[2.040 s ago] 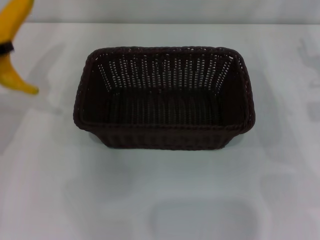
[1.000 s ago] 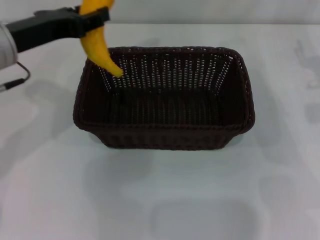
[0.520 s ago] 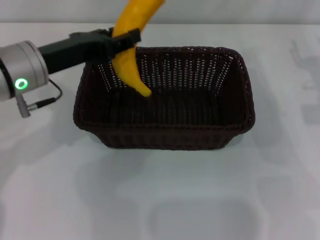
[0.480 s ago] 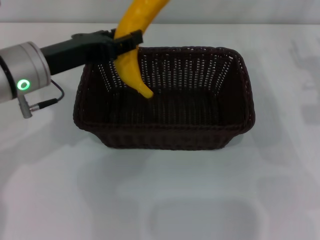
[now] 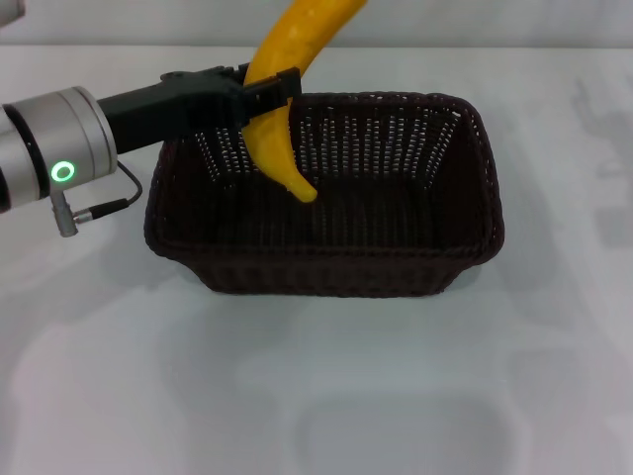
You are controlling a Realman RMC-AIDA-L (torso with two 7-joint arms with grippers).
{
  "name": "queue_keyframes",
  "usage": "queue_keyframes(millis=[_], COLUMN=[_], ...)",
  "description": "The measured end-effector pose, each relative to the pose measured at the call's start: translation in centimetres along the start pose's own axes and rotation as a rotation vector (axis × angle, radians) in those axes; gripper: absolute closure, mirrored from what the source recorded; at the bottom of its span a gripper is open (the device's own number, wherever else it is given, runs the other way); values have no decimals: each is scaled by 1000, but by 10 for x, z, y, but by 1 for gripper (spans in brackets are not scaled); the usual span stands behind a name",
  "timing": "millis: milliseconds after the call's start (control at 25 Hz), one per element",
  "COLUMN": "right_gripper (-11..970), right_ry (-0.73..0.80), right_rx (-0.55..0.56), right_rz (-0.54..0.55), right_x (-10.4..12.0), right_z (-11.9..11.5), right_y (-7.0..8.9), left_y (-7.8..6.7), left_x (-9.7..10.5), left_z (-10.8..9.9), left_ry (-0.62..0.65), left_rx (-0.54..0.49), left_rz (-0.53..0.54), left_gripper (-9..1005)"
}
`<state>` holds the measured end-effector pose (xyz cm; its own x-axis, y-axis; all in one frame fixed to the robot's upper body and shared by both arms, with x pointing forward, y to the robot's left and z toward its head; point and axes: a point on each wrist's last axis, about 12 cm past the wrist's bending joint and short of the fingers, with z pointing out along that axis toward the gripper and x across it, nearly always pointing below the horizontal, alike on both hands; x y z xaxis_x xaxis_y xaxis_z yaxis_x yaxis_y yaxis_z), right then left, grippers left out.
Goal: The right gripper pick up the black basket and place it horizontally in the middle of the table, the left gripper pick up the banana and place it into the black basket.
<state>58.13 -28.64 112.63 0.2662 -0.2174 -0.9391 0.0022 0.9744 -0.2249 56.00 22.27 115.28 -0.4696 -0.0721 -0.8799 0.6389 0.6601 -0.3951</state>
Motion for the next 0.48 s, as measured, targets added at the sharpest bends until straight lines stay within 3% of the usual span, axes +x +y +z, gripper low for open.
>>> queue_keyframes(millis=[400, 480], right_gripper=[267, 267], right_ry=[0, 1], right_rx=[0, -1], right_rz=[1, 1], right_x=[0, 0], right_z=[0, 0], right_y=[0, 0], left_y=[3, 3], left_x=[0, 1], left_z=[-3, -3], left_ry=[-46, -46], left_rx=[23, 22], left_rz=[-34, -33], left_gripper=[347, 258])
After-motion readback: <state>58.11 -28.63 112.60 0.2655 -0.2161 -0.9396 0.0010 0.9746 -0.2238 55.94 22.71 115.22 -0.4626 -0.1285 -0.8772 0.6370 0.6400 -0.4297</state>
